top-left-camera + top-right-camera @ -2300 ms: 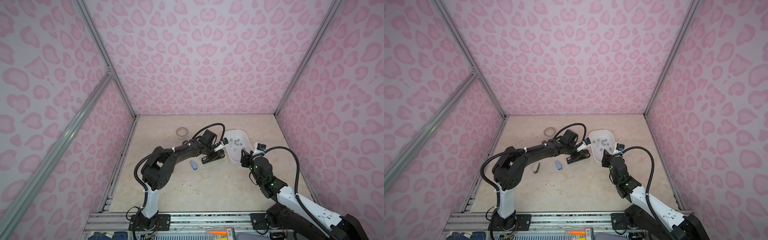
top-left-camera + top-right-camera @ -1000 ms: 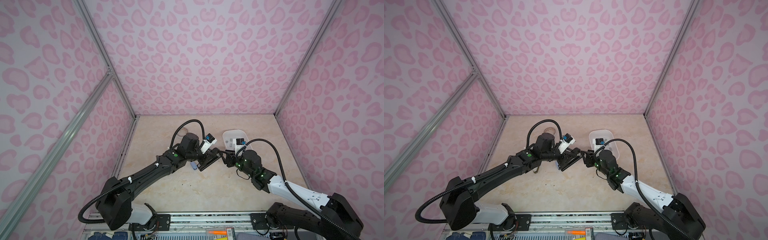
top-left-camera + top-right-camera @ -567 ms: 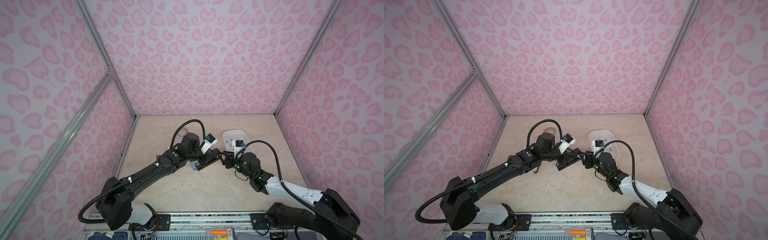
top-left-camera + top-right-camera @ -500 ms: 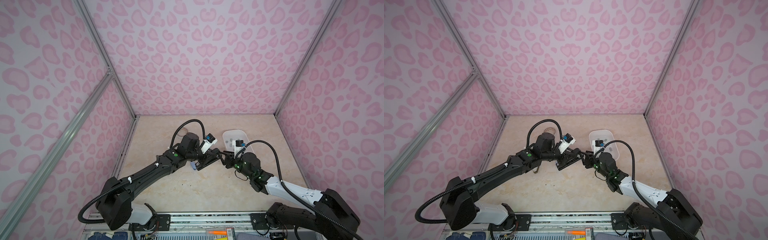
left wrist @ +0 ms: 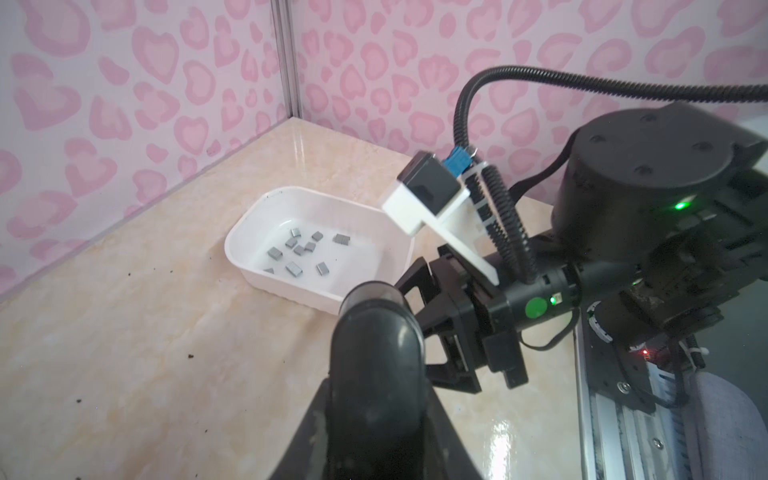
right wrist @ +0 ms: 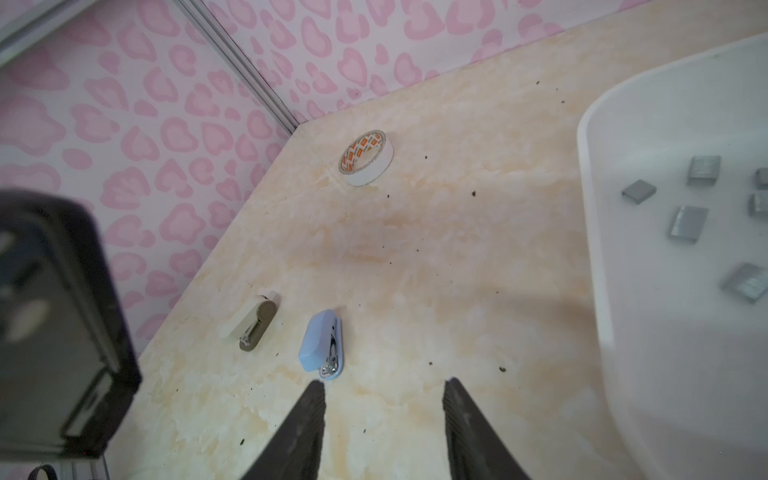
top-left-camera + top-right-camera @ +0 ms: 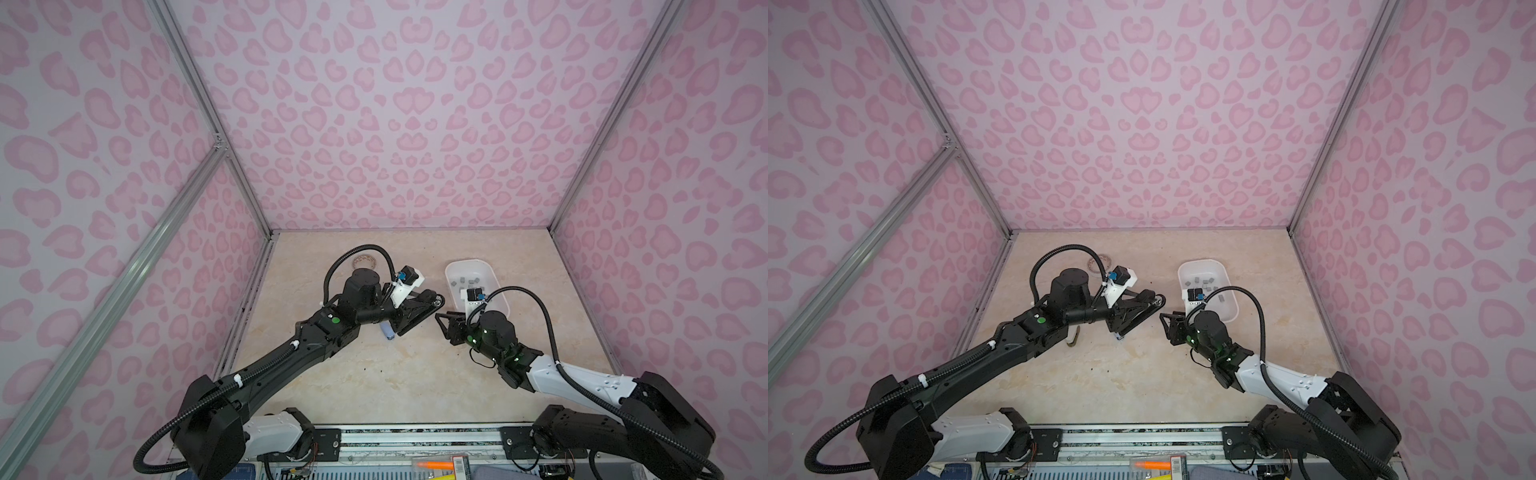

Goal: Load the staples into the stapler

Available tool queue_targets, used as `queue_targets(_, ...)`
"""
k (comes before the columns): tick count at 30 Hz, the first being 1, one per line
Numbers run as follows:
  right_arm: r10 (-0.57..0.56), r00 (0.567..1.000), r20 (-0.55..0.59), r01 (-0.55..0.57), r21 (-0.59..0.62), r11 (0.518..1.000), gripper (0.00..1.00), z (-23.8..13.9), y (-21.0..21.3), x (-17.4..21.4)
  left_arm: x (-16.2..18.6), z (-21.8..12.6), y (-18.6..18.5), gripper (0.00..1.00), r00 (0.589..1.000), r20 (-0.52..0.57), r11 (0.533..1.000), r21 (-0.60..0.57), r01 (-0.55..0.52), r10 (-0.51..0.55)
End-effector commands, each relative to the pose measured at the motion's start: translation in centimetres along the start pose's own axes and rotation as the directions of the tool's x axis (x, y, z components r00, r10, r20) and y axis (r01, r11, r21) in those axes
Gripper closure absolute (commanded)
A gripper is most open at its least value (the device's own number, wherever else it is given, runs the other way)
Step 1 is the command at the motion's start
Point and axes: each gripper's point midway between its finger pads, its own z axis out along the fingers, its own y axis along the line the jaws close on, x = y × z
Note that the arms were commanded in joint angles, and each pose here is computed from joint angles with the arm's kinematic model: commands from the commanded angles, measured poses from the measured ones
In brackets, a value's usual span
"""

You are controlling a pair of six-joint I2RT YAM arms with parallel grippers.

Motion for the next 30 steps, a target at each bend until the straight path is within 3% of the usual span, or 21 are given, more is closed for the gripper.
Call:
queue_targets(1,-0.003,1.0,0.015,0.003,0.0,1.0,0.52,-0.3,0.1,-0.3,-3.2,-0.5,-0.4,0.96,0.991,0.122,0.998,0.028,-0.052,0.048)
queue_targets(7,-0.064,0.992,0.109,0.055,0.076,0.996,0.41,-3.6,-0.8,-3.0,-1.6,-1.2,-0.5,0.96,0.989,0.11,0.995,0.034,-0.099,0.095)
queue_targets(13,0.121,0.948,0.296,-0.087,-0.129,0.988,0.25,-8.2,1.9,-6.9,-1.4,-1.5,-0.8,0.96,0.982,0.1,0.986,0.034,-0.163,0.159)
queue_targets(22,0.203,0.951,0.234,-0.126,-0.306,0.944,0.28,-7.8,6.3,-8.2,-0.8,-1.3,-1.6,0.96,0.977,0.1,0.978,0.073,-0.193,0.186)
queue_targets(30,0.23,0.965,0.129,-0.176,-0.332,0.927,0.41,-4.7,7.5,-6.8,-0.6,-1.1,-1.7,0.96,0.976,0.104,0.977,0.075,-0.202,0.193)
